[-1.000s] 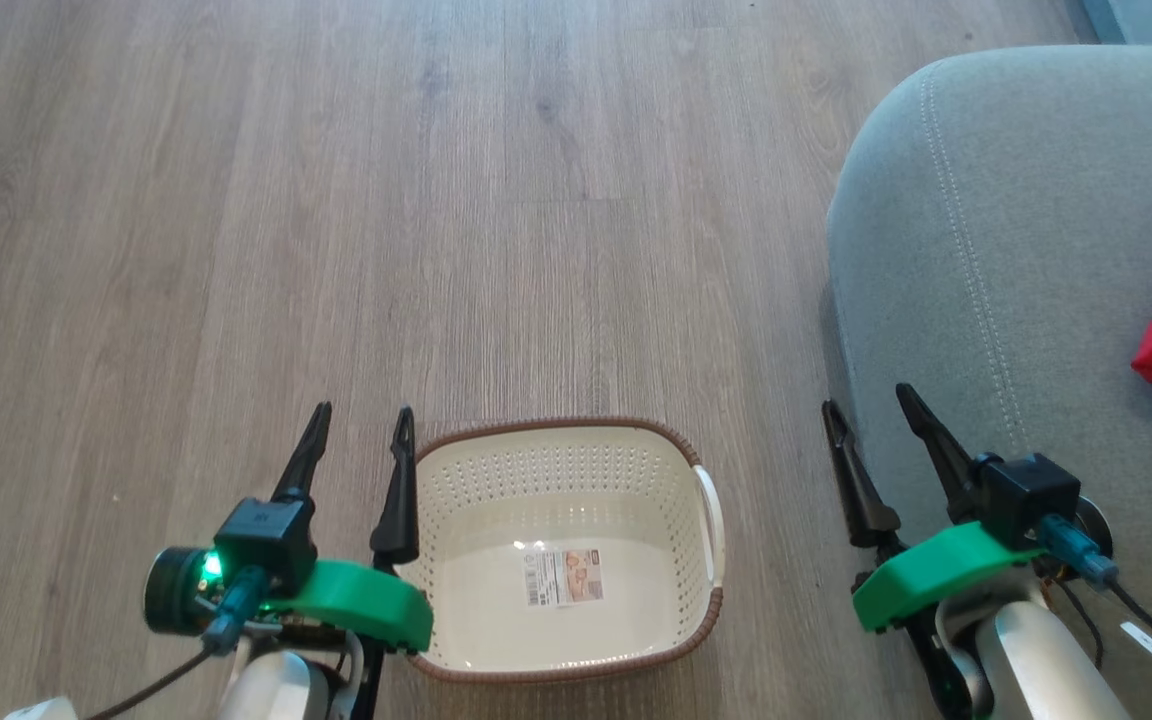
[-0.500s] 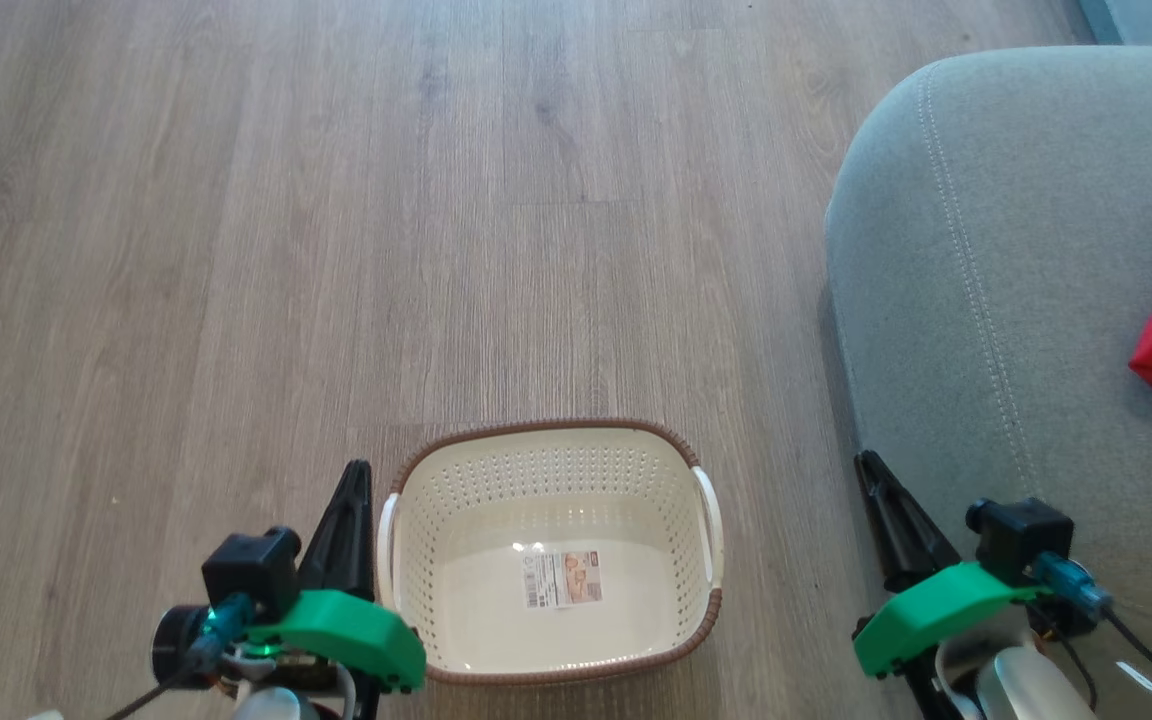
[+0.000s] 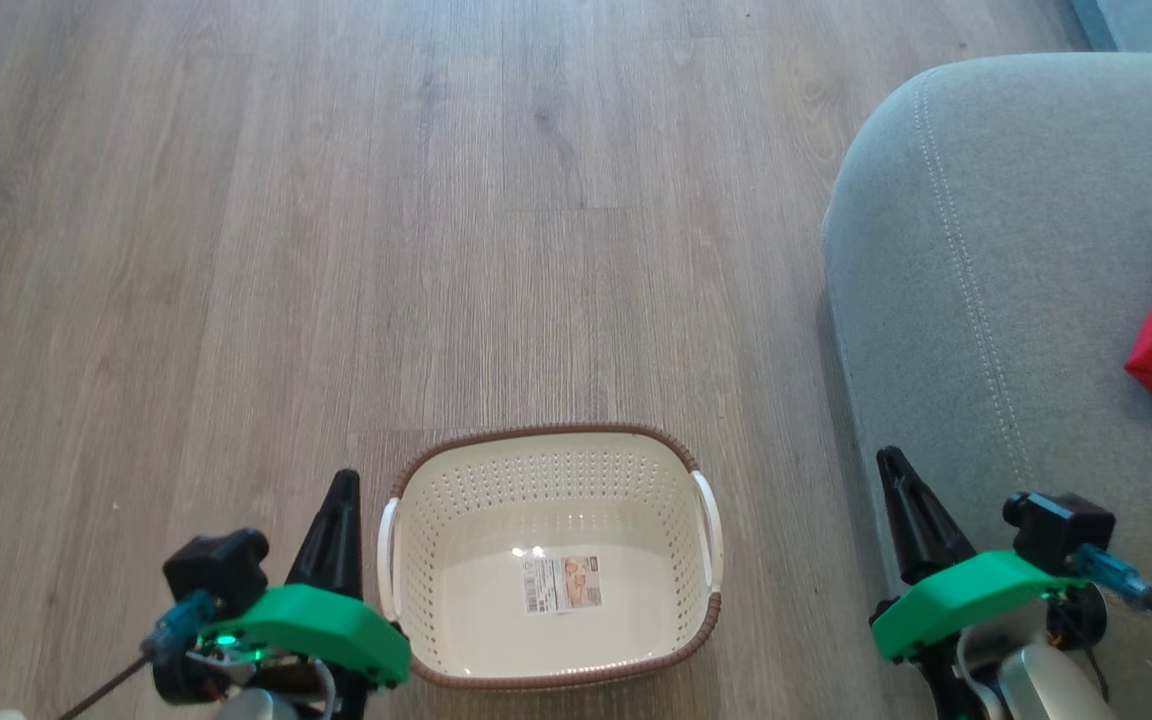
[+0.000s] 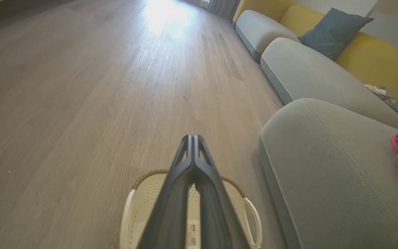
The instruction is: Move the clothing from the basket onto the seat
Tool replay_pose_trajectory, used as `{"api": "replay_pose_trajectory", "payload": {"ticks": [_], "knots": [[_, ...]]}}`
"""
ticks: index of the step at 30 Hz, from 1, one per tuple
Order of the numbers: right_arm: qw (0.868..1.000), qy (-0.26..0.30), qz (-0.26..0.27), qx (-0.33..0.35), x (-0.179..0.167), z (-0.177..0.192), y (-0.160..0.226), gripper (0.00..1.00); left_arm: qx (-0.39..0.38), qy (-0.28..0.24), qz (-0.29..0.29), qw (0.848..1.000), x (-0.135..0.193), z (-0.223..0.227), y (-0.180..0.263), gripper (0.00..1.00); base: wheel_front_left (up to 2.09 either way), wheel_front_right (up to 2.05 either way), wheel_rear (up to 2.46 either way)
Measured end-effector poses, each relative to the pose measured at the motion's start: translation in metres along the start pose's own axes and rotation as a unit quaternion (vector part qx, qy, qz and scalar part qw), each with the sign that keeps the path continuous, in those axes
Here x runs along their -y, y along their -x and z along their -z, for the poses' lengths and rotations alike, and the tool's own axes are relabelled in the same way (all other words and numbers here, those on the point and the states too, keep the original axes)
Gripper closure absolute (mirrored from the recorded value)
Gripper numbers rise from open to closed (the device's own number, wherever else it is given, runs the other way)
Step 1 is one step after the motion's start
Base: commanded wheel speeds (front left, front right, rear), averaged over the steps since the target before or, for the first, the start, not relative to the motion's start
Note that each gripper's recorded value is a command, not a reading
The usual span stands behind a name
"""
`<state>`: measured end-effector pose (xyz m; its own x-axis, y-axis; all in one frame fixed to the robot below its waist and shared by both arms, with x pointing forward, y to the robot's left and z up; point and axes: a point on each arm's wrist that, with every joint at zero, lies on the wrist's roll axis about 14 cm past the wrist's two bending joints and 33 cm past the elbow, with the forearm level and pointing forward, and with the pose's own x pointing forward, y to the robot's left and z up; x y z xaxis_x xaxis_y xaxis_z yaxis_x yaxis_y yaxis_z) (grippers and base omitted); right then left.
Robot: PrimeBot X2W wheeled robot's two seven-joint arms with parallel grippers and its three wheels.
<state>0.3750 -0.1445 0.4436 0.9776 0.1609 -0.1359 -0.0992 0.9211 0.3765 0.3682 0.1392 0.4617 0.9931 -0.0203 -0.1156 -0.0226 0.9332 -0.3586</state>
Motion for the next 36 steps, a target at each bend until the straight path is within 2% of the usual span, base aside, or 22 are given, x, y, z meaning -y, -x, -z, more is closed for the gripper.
{"api": "replay_pose_trajectory", "payload": {"ticks": [17, 36], "knots": [[0.995, -0.1, 0.027, 0.013, 0.012, -0.01, 0.001, 1.0, -0.019, 0.104, -0.011, 0.994, -0.009, 0.002, 0.0, 1.0, 0.0, 0.0, 0.0], [0.978, -0.202, 0.046, 0.026, 0.022, -0.019, 0.003, 1.0, -0.03, 0.208, -0.024, 0.977, -0.02, 0.001, 0.0, 1.0, 0.0, 0.0, 0.0]]}}
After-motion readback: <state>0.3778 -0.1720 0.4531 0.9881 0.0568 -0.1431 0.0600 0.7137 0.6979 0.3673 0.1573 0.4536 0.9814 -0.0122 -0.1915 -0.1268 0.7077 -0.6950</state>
